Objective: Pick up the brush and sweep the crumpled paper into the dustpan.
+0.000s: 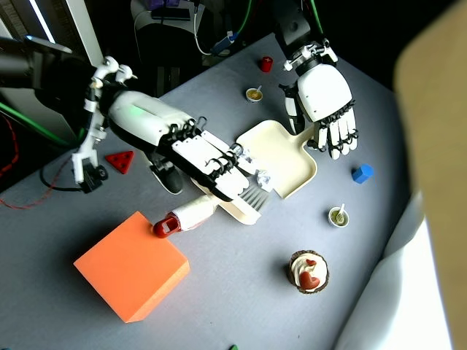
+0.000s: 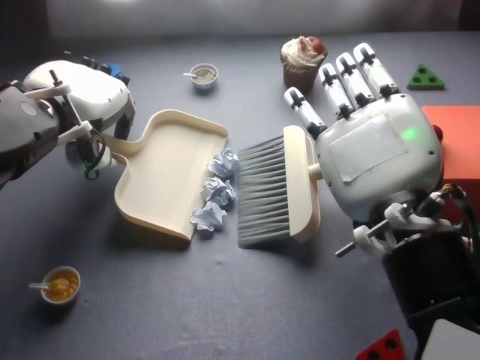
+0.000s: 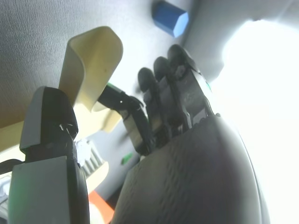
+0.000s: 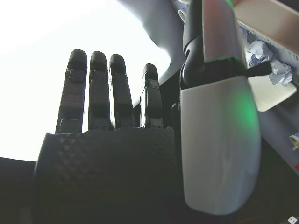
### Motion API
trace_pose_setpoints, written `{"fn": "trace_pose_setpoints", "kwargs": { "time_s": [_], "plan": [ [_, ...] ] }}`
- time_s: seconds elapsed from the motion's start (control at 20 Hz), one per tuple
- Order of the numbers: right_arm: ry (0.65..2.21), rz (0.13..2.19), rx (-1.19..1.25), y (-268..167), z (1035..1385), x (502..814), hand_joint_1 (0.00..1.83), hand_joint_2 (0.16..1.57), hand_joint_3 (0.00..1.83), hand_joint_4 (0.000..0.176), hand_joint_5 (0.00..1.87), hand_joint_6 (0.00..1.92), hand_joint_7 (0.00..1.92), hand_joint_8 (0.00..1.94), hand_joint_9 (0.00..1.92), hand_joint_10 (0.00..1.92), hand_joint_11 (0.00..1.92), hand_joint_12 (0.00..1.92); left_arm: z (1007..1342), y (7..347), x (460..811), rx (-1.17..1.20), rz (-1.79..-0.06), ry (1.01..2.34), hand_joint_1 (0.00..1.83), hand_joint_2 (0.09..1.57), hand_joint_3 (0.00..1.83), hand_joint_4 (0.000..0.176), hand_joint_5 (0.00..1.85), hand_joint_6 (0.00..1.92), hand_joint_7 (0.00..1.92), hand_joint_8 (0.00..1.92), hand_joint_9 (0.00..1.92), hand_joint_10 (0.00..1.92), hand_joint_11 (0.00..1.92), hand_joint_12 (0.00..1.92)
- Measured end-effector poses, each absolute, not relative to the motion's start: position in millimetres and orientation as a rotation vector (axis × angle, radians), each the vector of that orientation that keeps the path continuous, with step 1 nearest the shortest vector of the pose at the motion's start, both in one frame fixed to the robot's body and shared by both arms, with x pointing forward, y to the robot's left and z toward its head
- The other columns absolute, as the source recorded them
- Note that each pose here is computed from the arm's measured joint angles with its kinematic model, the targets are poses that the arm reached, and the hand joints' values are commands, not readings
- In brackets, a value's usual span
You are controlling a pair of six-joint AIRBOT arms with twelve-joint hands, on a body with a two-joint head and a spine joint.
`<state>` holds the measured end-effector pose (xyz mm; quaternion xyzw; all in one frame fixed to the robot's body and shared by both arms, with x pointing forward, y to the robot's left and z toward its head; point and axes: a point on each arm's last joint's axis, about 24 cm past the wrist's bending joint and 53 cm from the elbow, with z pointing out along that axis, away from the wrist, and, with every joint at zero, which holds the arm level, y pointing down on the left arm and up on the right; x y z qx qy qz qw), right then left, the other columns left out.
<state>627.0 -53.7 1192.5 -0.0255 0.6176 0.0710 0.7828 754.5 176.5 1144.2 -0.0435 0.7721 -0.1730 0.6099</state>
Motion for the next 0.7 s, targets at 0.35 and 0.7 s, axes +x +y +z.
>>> {"fn": "trace_pose_setpoints", "kwargs": {
  "time_s": [0.35, 0.7],
  "plan": [
    [1.301, 0.135, -0.060, -60, 1197, 622, 1.19, 0.95, 0.00, 0.000, 0.15, 0.01, 0.16, 0.00, 0.18, 0.00, 0.15, 0.01, 1147, 185, 752, -0.109, -0.393, 1.783, 1.08, 1.16, 0.00, 0.000, 0.91, 1.09, 0.42, 0.00, 0.33, 0.00, 0.30, 0.02],
    [1.321, 0.121, -0.068, -74, 1193, 610, 1.21, 0.95, 0.00, 0.000, 0.17, 0.01, 0.18, 0.01, 0.22, 0.01, 0.18, 0.02, 1145, 184, 750, -0.116, -0.390, 1.783, 1.05, 1.17, 0.00, 0.007, 0.89, 1.13, 0.41, 0.00, 0.31, 0.00, 0.29, 0.01]
  ]
}}
